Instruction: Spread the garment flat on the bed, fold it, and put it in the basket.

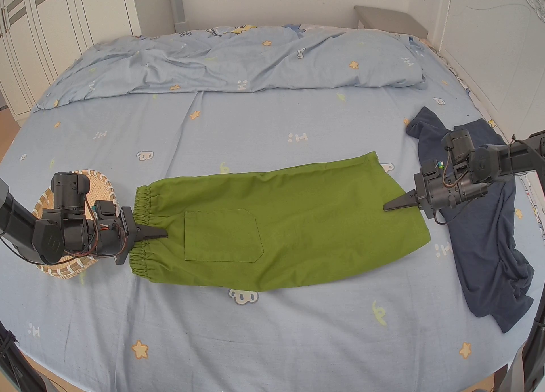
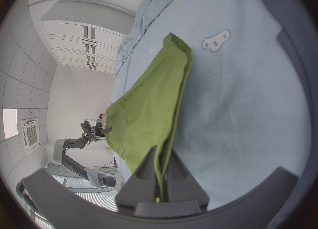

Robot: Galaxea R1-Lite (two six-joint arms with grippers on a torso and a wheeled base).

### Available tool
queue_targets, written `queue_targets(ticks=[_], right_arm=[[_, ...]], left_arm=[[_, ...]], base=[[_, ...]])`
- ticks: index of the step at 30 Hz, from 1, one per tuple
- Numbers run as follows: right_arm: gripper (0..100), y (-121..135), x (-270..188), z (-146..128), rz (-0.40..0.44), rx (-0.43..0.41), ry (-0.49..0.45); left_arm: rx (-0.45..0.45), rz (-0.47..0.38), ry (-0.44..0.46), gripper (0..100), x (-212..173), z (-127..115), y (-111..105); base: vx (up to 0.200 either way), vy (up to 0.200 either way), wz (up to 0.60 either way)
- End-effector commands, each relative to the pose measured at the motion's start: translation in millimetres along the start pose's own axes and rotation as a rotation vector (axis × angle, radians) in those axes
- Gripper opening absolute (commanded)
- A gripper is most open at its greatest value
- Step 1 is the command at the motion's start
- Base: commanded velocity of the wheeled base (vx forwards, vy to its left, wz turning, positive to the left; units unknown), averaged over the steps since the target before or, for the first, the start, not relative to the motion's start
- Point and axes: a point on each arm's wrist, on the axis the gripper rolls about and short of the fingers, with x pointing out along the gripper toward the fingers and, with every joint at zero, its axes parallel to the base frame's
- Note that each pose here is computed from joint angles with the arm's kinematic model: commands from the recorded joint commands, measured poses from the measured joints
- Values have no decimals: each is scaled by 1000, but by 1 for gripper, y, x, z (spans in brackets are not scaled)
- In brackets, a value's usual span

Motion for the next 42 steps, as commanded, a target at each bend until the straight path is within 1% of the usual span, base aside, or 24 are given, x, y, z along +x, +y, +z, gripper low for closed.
queue_targets(ticks=[1,3,5,6,8,9,11,12,13,14,15,16,17,18,20,21,23,27,30,34,35,38,42], right_arm=[[0,39,-47,-5,-14,-18,-50],[0,48,-55,-10,-19,-6,-44],[0,50,-58,-14,-21,6,-33],[0,53,-63,-25,-26,31,-17],[0,52,-65,-40,-31,57,1],[0,52,-65,-40,-31,57,1],[0,48,-62,-64,-31,89,30],[0,48,-62,-64,-31,89,30],[0,43,-58,-82,-29,94,42],[0,43,-58,-82,-29,94,42],[0,36,-52,-101,-27,94,46],[0,36,-52,-102,-27,94,46],[0,33,-45,-121,-21,87,59],[0,33,-42,-128,-17,85,69],[0,32,-41,-130,-17,86,71],[0,29,-35,-151,-13,91,93],[0,27,-34,-164,-15,96,102],[0,20,-32,-181,-16,99,102],[0,16,-29,-186,-13,80,87],[0,8,-21,-187,-11,73,85],[100,8,-21,-187,-11,73,85],[100,1,-16,-184,-12,79,86],[100,-5,-15,-177,-18,77,64]], left_arm=[[-2,18,19,0,-5,6,-7],[15,34,43,0,-5,6,-6],[20,41,51,0,-6,5,-5],[16,62,72,0,-8,1,-1],[18,77,88,0,-13,-3,1],[18,77,88,0,-13,-3,1],[29,99,108,0,-22,-14,7],[29,99,108,0,-22,-14,7],[38,106,120,0,-27,-22,8],[38,106,120,0,-27,-22,8],[37,116,138,0,-33,-35,10],[38,117,139,0,-33,-36,10],[46,122,153,0,-39,-47,12],[48,124,157,0,-41,-51,12],[47,125,160,0,-42,-52,12],[45,135,185,0,-46,-66,16],[42,143,202,0,-46,-72,20],[66,157,232,0,-47,-82,26],[78,163,244,0,-47,-85,29],[61,181,263,0,-44,-87,36],[61,181,263,0,-44,-87,36],[81,183,249,0,-47,-84,39],[87,186,236,0,-49,-82,40]], base=[[0,0,0],[0,0,0],[0,0,0],[0,0,0],[0,0,0],[0,0,0],[0,0,0],[0,0,0],[0,0,0],[0,0,0],[0,0,0],[0,0,0],[0,0,0],[0,0,0],[0,0,0],[0,0,0],[0,0,0],[0,0,0],[0,0,0],[0,0,0],[0,0,0],[0,0,0],[0,0,0]])
